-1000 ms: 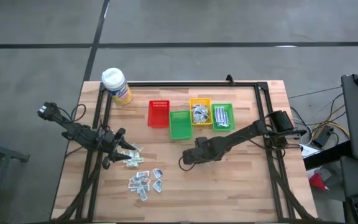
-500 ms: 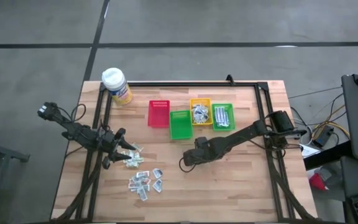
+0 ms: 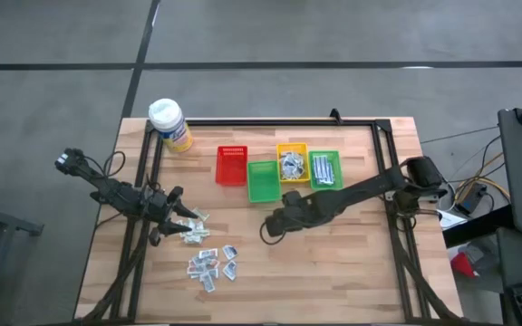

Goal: Pick & Place First Aid Supplies
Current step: Put the alcohol pad into the yellow basket

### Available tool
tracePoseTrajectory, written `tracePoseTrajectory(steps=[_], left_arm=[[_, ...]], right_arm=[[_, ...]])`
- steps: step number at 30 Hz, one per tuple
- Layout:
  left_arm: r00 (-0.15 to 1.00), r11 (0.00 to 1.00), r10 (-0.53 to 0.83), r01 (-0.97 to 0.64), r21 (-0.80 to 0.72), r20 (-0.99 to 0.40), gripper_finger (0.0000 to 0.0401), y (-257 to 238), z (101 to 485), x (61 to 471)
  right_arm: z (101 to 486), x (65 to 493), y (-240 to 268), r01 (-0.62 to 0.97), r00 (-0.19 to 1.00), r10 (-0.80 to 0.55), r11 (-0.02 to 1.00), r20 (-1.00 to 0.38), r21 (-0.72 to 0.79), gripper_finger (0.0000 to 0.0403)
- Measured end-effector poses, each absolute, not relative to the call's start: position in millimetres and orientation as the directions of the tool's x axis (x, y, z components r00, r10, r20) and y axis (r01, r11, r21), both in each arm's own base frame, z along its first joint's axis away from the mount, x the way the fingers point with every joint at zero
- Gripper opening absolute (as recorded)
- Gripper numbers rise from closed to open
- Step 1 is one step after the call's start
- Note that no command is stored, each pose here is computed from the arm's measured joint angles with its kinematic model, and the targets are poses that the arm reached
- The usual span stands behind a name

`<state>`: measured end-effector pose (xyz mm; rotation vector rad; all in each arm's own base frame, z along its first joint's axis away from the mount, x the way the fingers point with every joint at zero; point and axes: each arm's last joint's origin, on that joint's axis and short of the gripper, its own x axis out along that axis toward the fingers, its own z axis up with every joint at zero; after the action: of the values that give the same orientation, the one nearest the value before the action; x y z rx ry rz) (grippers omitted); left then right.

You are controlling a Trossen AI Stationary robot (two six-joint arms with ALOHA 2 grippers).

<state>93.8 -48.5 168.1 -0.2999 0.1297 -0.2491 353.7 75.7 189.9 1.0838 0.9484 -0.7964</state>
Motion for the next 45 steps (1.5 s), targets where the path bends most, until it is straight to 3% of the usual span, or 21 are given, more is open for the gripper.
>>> tracePoseTrajectory(steps=[11,16,23,31,45], left_arm=[[0.961,0.926,-0.260,0.222,-0.307,-0.089,0.0197,-48,168,94],[0.963,0.927,-0.254,0.216,-0.306,-0.089,0.0197,-48,168,94],[0.963,0.927,-0.254,0.216,-0.306,-0.089,0.0197,-48,168,94],[0.963,0.926,-0.254,0.216,-0.309,-0.088,0.0197,-48,168,94],[0.963,0.921,-0.253,0.212,-0.327,-0.088,0.0197,-48,168,94]], right_arm=[[260,349,72,0.829,0.444,-0.139,0.438,-0.885,0.348,0.0008],[295,340,66,0.813,0.482,-0.248,0.483,-0.841,0.324,0.0008],[328,319,53,0.839,0.446,-0.400,0.499,-0.801,0.218,0.0008],[341,306,29,0.853,0.393,-0.520,0.514,-0.758,0.089,0.0008],[338,306,-41,0.822,0.257,-0.597,0.549,-0.760,-0.153,0.0008]])
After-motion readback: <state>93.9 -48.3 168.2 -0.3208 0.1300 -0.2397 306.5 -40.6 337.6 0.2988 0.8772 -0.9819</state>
